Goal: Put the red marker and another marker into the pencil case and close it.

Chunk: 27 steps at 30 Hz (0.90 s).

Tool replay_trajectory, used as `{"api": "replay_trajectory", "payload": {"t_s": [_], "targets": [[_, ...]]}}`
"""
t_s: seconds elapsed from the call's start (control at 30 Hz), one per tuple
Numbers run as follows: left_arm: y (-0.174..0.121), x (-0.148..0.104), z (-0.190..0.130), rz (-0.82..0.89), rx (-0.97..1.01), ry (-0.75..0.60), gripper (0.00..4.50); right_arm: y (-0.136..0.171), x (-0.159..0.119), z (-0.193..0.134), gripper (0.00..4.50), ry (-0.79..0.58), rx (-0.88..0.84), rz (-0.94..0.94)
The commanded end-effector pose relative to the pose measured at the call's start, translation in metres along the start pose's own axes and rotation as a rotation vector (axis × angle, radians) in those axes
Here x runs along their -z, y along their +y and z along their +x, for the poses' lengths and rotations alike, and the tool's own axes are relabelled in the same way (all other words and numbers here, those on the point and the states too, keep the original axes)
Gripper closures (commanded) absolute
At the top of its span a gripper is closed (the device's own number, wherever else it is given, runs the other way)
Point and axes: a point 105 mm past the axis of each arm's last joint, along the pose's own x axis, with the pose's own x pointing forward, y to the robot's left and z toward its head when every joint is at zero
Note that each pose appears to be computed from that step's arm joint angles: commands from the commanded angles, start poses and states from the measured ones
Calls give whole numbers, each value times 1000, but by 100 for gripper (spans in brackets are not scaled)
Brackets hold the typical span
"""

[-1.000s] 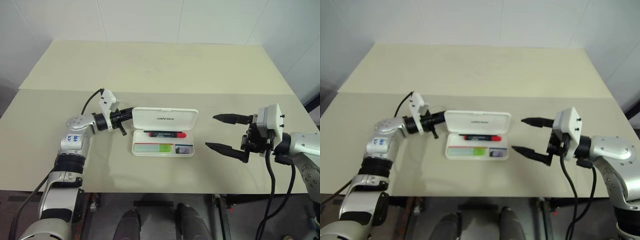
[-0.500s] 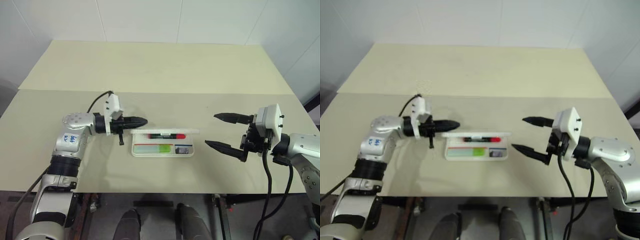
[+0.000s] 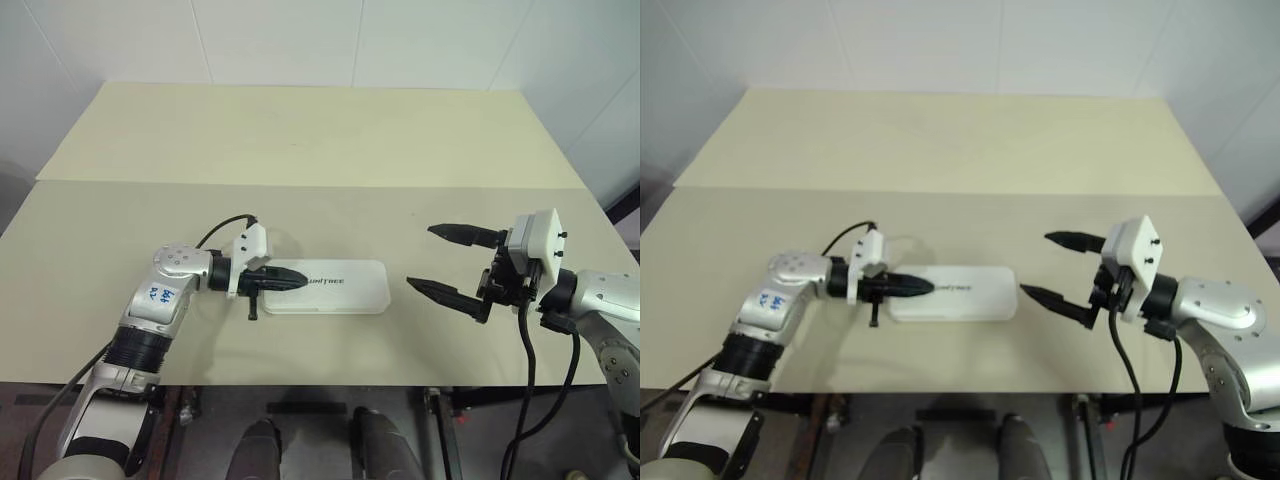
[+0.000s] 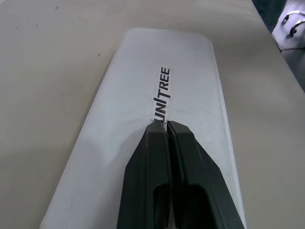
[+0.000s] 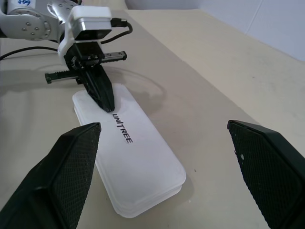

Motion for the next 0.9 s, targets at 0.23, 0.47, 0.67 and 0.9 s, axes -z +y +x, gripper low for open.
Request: {"api": "replay_trajectory", "payload": {"t_s": [0.23, 0.47, 0.67, 0.9], "targets": [[-2, 13, 16, -9, -25, 64, 446, 5, -11, 4, 0, -42, 1, -34], [8, -29, -11, -82, -129, -159, 446, 1, -3, 4, 0, -36, 0, -13], [18, -35, -69, -89, -320, -265, 446, -10, 3, 3, 0, -41, 36, -4], [8, -16, -112, -141, -424, -296, 385, -21, 23, -8, 0, -23, 123, 13]]}}
